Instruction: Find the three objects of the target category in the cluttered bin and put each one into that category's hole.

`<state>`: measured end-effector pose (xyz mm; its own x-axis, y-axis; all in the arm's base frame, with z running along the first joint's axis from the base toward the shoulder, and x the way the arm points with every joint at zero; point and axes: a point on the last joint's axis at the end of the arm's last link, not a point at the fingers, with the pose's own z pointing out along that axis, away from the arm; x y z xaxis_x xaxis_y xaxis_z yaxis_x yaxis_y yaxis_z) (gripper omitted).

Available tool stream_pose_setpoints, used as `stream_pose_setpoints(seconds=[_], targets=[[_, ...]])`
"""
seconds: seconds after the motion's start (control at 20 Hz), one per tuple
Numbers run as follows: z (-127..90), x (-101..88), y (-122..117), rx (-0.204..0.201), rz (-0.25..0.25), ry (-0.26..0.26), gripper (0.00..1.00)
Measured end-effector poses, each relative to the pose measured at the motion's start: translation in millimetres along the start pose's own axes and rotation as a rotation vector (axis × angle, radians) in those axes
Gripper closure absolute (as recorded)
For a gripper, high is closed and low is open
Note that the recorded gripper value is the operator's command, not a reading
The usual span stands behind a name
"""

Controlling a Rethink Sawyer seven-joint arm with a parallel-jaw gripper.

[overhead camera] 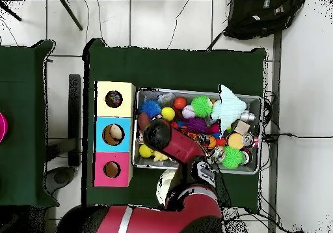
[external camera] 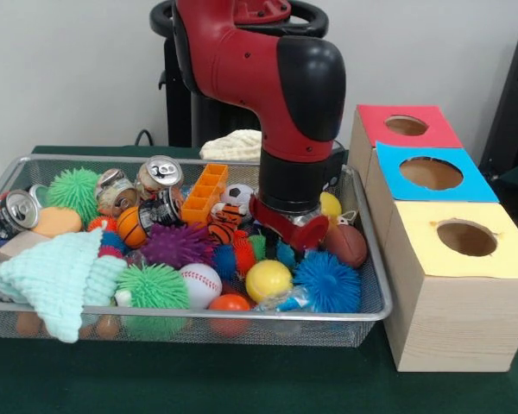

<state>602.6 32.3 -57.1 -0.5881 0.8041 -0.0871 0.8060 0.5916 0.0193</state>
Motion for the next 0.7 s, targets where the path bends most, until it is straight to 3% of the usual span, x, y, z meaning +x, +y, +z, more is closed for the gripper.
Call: stream_pose_setpoints(seconds=[0.35,0.7], targets=[[-1,9.6,-16,0.024,-0.018,0.031,0.0],[-2,13.7,-20,0.02,-0.021,0.05,0.0]])
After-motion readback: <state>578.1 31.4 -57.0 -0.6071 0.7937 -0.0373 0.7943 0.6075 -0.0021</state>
